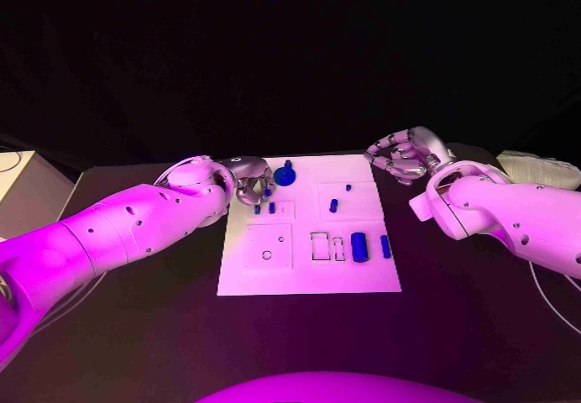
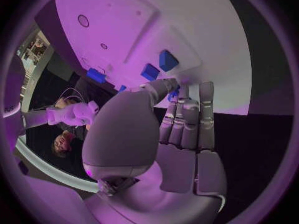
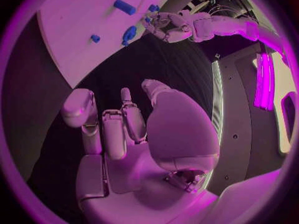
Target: Assemble the parts on the task board
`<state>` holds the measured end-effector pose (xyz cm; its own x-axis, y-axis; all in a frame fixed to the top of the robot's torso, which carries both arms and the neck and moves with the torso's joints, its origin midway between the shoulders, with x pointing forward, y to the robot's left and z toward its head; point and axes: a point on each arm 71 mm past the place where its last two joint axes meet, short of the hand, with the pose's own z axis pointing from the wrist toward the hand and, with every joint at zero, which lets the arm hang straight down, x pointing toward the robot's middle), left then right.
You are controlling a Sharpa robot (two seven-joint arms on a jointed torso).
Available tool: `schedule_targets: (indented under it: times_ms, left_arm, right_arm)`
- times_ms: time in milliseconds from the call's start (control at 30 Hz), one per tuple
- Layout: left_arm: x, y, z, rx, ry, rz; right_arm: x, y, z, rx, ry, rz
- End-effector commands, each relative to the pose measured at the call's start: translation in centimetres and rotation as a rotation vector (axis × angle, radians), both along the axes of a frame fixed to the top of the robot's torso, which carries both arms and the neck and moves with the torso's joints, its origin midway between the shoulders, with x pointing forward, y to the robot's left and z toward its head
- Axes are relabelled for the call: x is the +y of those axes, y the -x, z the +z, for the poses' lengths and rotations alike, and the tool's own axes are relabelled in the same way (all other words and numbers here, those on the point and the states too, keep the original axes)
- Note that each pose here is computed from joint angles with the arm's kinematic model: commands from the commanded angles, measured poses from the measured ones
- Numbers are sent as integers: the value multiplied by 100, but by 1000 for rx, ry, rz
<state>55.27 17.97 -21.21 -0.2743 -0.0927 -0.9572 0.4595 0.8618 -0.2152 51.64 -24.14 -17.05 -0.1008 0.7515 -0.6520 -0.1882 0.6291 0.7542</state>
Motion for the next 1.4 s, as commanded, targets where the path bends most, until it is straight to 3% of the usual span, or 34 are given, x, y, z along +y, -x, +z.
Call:
schedule_targets:
  times_ms: [33, 567, 733, 967, 1100, 1233, 1400]
  left_arm:
    - [-23, 3, 21, -16, 19, -4]
    - [82, -24, 91, -20, 32, 24]
    - [182, -50, 149, -21, 38, 44]
    - [321, -55, 155, 12, 18, 67]
    - [394, -60, 182, -2, 32, 86]
    - [494, -77, 267, -31, 148, 115]
    - [699, -88, 438, -21, 461, 189]
  right_arm:
    - [8, 3, 5, -7, 2, 12]
    - [-2, 3, 3, -6, 2, 10]
    - [-9, 2, 2, -5, 3, 9]
    - [-16, 2, 1, -4, 3, 8]
    - [-19, 2, -1, -3, 4, 7]
    - [-16, 4, -10, 6, 15, 14]
    - [29, 19, -13, -2, 70, 56]
